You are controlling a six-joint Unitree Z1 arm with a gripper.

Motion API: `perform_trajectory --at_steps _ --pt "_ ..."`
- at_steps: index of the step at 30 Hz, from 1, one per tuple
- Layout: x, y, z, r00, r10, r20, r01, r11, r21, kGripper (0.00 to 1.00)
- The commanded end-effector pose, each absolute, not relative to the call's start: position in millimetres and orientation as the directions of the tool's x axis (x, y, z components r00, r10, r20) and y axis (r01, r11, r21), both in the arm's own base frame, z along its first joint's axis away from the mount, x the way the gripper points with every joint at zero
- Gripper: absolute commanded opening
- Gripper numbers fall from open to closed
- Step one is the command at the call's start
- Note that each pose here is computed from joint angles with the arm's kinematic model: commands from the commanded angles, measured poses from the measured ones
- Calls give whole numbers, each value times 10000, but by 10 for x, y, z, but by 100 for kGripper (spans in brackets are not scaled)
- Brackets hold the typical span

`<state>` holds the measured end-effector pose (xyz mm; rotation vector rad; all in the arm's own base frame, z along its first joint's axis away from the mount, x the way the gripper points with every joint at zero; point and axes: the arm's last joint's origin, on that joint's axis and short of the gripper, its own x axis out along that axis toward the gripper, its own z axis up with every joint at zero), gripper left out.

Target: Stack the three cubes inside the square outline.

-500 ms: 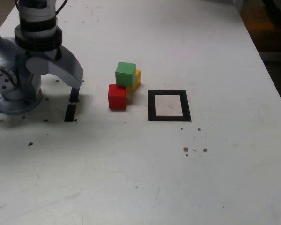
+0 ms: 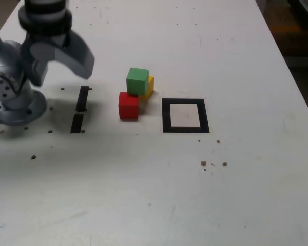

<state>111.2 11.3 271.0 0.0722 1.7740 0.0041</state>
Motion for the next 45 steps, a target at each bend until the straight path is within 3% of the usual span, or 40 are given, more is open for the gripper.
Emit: perform_trajectory --at_steps 1,6,13,16,20,25,32,37,45 --pt "1289 131 2924 -1339 642 -9889 629 9964 562 97" --pt "1558 118 3215 -671 682 -9954 1242 9905 595 97" --pt "2000 -35 3433 47 601 -9982 1988 9782 598 97" --pt "2150 -84 3461 57 629 -9980 2141 9748 627 96" --pt "2296 -91 3317 -583 764 -9954 2198 9736 618 96" --pt "2407 -68 3102 -1342 1008 -9858 2212 9728 694 95" --pt "2555 -18 2813 -1788 1152 -9771 2197 9727 744 90" --pt "2647 -12 2685 -1954 1304 -9720 2176 9722 866 75" --pt "2688 11 2588 -1743 1326 -9757 2016 9747 965 49"
